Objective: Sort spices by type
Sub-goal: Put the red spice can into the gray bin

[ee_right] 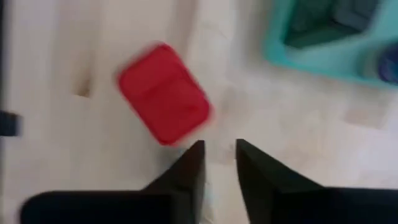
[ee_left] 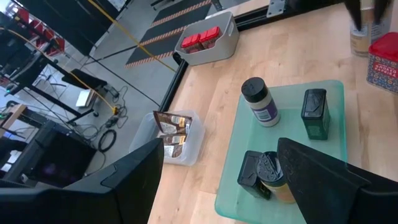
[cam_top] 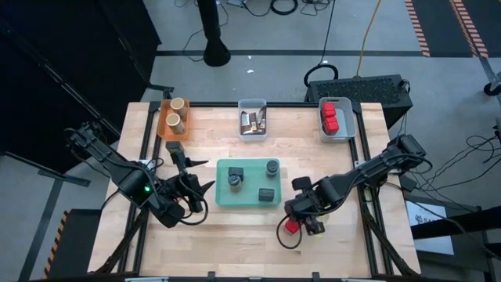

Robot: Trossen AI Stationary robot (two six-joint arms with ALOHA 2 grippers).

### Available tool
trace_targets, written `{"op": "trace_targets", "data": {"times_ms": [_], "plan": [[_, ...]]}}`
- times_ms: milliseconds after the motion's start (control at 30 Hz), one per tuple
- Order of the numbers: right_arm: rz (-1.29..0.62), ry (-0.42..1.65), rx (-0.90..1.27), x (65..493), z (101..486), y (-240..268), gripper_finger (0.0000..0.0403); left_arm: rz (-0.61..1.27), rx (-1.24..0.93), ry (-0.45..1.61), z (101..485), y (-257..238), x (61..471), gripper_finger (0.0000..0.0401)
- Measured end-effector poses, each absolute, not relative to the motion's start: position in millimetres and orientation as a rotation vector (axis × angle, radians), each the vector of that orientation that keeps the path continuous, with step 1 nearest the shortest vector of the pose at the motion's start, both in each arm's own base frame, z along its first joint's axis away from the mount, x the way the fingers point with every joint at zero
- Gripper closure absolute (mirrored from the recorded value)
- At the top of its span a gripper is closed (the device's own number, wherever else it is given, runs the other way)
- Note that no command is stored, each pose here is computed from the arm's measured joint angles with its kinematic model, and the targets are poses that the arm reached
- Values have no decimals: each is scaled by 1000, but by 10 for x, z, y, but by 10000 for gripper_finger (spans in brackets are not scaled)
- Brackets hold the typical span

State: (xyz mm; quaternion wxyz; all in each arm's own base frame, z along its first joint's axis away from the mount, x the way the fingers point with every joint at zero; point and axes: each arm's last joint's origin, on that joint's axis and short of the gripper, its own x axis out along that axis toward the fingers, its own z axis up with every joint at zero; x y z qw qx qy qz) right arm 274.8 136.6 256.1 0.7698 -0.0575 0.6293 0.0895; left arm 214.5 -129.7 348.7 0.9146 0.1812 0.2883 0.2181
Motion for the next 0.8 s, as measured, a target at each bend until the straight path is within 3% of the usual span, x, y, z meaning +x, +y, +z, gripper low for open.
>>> {"op": "trace_targets", "data": {"times_ms": [200, 433, 567, 800], "plan": [[228, 1302, -118, 2817, 2549, 1428, 200, 450, 369, 593, 3487, -1297, 2145, 88], [387, 1304, -262, 2871, 2375, 1601, 53, 451, 365, 591, 3488, -1298, 2146, 88], [431, 1313, -281, 2890, 2296, 1668, 24, 451, 365, 591, 3488, -1298, 2146, 88], [455, 1349, -345, 2988, 2074, 1704, 40, 451, 365, 591, 3488, -1298, 2146, 88]]}}
